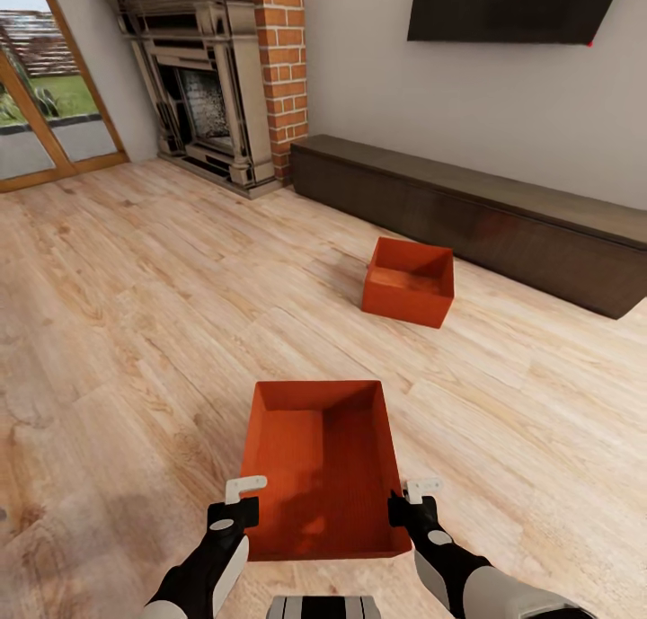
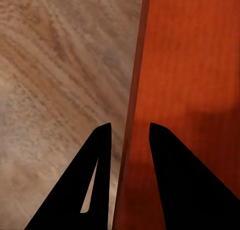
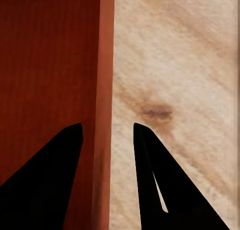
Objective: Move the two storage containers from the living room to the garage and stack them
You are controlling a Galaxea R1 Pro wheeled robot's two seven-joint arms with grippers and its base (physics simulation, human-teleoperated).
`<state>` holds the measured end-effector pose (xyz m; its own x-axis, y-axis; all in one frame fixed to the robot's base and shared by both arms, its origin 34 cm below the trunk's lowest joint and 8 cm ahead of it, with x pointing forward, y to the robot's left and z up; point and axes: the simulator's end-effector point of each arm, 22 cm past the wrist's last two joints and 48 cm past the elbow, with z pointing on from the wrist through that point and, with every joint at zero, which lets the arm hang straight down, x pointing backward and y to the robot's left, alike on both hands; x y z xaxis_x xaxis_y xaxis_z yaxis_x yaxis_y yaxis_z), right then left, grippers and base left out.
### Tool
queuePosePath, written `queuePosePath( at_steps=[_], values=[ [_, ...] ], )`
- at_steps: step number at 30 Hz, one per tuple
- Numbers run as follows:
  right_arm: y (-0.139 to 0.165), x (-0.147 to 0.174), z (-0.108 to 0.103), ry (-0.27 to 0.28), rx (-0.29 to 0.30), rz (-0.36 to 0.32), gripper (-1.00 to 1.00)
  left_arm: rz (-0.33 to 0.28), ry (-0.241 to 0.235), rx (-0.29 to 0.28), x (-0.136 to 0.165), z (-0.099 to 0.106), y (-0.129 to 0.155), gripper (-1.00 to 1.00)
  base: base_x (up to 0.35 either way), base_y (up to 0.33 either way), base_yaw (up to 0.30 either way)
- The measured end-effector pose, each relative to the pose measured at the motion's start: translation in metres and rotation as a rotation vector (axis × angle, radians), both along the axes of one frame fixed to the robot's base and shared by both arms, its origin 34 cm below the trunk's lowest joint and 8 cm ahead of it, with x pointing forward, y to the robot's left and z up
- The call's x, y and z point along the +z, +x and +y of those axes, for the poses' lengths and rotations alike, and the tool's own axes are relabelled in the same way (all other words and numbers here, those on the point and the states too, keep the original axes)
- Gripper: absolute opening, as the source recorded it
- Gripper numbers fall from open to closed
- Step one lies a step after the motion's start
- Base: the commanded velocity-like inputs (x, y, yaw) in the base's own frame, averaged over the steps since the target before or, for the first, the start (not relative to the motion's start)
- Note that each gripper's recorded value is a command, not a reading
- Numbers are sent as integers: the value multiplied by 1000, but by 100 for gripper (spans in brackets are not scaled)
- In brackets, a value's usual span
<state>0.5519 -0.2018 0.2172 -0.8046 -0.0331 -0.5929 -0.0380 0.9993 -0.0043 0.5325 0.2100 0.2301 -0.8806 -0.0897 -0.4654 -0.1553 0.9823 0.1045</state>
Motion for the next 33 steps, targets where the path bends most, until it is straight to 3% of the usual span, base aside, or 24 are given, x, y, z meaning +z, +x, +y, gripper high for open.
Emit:
queuePosePath(
  at_steps=[33],
  values=[
    [17, 72, 1, 2, -2, -1, -100, -3, -5, 2, 72, 1, 17, -100, 0, 0, 0]
  ],
)
